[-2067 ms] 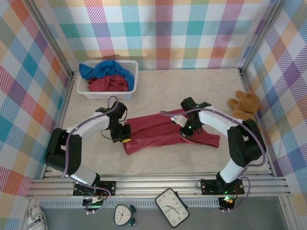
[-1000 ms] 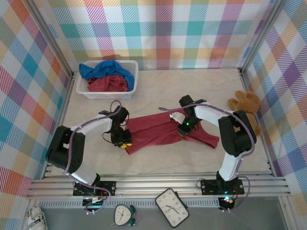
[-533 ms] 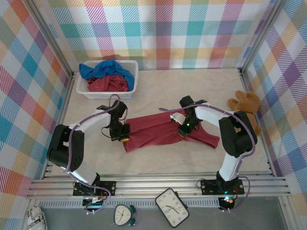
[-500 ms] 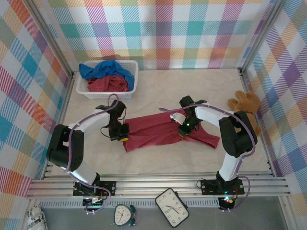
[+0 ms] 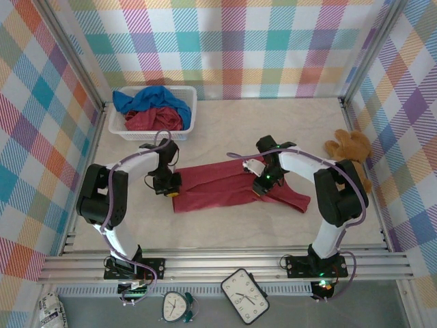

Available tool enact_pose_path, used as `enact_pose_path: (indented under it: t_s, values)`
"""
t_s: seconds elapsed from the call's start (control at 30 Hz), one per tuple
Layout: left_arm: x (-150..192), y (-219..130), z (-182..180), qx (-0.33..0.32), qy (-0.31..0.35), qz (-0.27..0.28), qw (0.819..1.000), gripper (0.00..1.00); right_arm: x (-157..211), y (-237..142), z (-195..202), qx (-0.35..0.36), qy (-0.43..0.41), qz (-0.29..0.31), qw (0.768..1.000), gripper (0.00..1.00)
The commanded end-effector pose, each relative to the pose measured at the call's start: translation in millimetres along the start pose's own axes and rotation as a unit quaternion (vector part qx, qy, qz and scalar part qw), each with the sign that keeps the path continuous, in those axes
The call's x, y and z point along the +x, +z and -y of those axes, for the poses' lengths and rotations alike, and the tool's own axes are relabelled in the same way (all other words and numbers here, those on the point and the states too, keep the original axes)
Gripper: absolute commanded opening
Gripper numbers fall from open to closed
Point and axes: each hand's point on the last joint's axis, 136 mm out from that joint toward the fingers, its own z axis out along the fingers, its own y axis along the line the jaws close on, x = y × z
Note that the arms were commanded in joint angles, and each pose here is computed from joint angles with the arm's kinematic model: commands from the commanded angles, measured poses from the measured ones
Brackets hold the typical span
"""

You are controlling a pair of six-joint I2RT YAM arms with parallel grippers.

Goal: Fold and stack the tank tops

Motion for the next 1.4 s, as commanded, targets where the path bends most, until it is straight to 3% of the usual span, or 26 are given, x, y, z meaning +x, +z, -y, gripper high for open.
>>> enact_pose_path:
  t_s: [0.0, 0.23, 0.37, 0.5, 0.57, 0.67, 0.8, 0.9, 1.1, 1.23, 1.37]
  values:
    - [-12.4, -12.0, -18.2, -0.054, 0.015, 0.026, 0.998, 0.13, 0.8, -19.0, 9.7, 0.042, 0.014, 0.01, 0.999, 0.37]
    - [-13.2, -42.6, -29.9, -0.092, 0.021, 0.066, 0.993, 0.44, 13.9, -51.9, -1.9, 0.06, 0.022, 0.036, 0.997, 0.44]
    - [2.2, -53.9, 15.6, -0.002, 0.025, 0.073, 0.997, 0.48, 42.4, -55.7, -14.0, 0.07, 0.012, 0.014, 0.997, 0.49]
    - [31.8, -34.4, 69.7, 0.081, 0.042, 0.038, 0.995, 0.47, 85.7, -52.1, -18.1, 0.115, -0.005, -0.043, 0.992, 0.53]
    - [41.9, -18.6, 79.3, 0.089, 0.05, 0.019, 0.995, 0.44, 107.9, -52.7, -19.3, 0.126, 0.0, -0.08, 0.989, 0.53]
    - [46.7, 5.9, 67.8, 0.064, 0.055, 0.002, 0.996, 0.34, 127.6, -53.1, -21.6, 0.144, -0.009, -0.105, 0.984, 0.53]
    - [44.7, 25.8, 26.3, -0.012, 0.061, -0.015, 0.998, 0.28, 147.0, -56.2, -12.6, 0.175, -0.019, -0.148, 0.973, 0.52]
    - [39.4, 25.5, 6.0, -0.025, 0.052, -0.014, 0.998, 0.26, 149.5, -52.5, -16.3, 0.165, -0.023, -0.153, 0.974, 0.53]
    - [31.3, 20.2, -28.0, -0.055, 0.048, -0.022, 0.997, 0.25, 147.7, -31.3, -40.2, 0.128, -0.09, -0.15, 0.976, 0.54]
    - [23.5, 14.4, -36.1, -0.058, 0.047, -0.018, 0.997, 0.26, 125.8, -22.7, -66.6, 0.092, -0.135, -0.094, 0.982, 0.54]
    - [12.8, 8.1, -41.1, -0.065, 0.039, -0.004, 0.997, 0.34, 132.4, -14.3, -70.6, 0.098, -0.177, -0.112, 0.973, 0.54]
